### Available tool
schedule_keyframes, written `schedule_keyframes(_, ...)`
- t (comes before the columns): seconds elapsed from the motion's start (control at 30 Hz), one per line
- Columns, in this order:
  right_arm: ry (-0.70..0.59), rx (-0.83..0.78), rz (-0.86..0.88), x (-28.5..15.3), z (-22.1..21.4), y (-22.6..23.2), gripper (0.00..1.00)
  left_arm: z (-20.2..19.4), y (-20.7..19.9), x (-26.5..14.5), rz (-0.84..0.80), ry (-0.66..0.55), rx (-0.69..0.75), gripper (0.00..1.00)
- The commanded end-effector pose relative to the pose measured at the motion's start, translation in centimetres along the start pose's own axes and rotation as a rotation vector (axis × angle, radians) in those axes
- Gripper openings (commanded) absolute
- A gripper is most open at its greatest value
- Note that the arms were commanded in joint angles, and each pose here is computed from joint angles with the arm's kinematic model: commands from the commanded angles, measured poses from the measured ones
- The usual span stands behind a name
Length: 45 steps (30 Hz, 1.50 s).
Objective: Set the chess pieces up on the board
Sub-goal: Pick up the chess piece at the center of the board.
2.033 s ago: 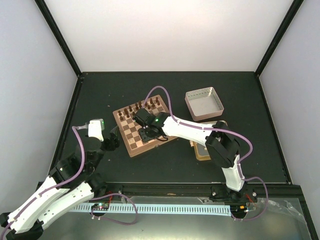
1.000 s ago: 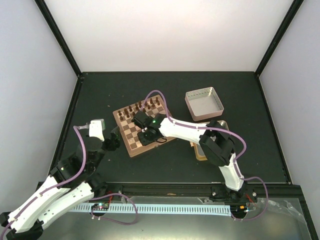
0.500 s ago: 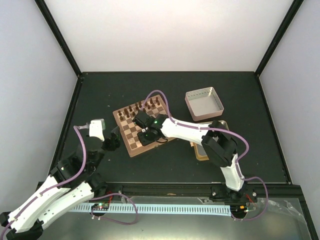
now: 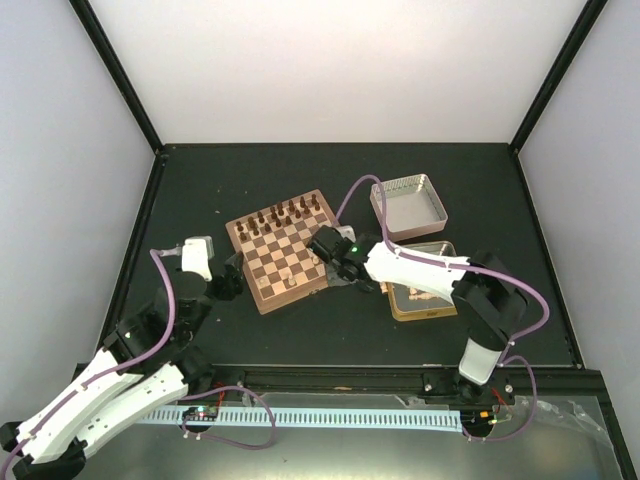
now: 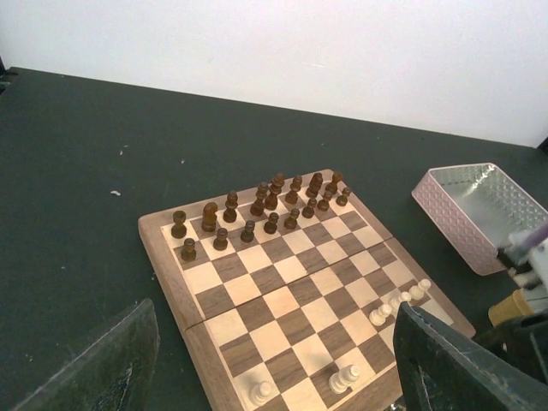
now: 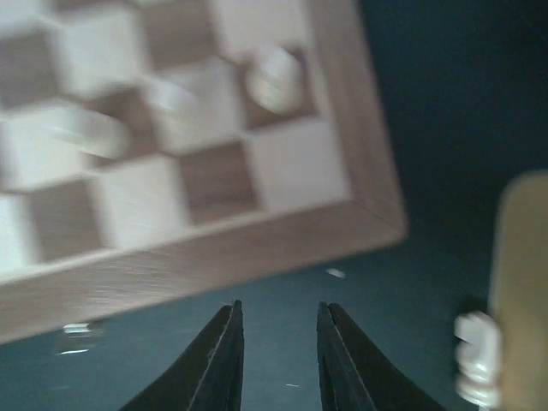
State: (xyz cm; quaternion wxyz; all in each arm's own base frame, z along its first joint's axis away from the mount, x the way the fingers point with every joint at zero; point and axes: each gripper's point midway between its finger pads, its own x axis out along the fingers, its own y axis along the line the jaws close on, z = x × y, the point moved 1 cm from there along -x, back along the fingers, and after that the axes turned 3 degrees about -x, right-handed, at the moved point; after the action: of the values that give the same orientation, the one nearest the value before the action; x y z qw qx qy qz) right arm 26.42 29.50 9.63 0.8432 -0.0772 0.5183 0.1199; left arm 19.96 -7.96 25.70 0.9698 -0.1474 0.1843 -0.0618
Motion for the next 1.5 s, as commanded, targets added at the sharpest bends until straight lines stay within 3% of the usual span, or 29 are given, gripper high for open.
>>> schedule_keyframes(0.0,0.065,0.031,-0.254,1.7,-3.3,-5.3,0.27,-0.1,-0.6,0.5,-0.023,0.003,-0.010,0.77)
schedule_keyframes(0.23,0.092,0.018,-0.435,2.0,-4.8,-8.6,0.27,-0.4,-0.7,0.7,-0.022,0.012,-0.007,0.77)
schedule_keyframes(0.73,0.172,0.052,-0.421,4.0,-6.8,-10.3,0.28,-0.6,-0.8,0.8,-0.022,0.021,-0.006,0.77)
schedule_keyframes(1.1,0.232,0.107,-0.126,4.9,-7.8,-7.1,0.21,-0.6,-0.8,0.8,-0.023,0.023,-0.006,0.77)
schedule_keyframes(1.33,0.273,0.118,-0.095,4.4,-9.2,-7.1,0.31,-0.7,-0.9,0.9,-0.025,0.025,-0.010,0.77)
schedule_keyframes(1.47,0.293,0.133,-0.074,4.4,-10.3,-7.2,0.30,-0.7,-1.0,1.0,-0.031,0.029,-0.011,0.77)
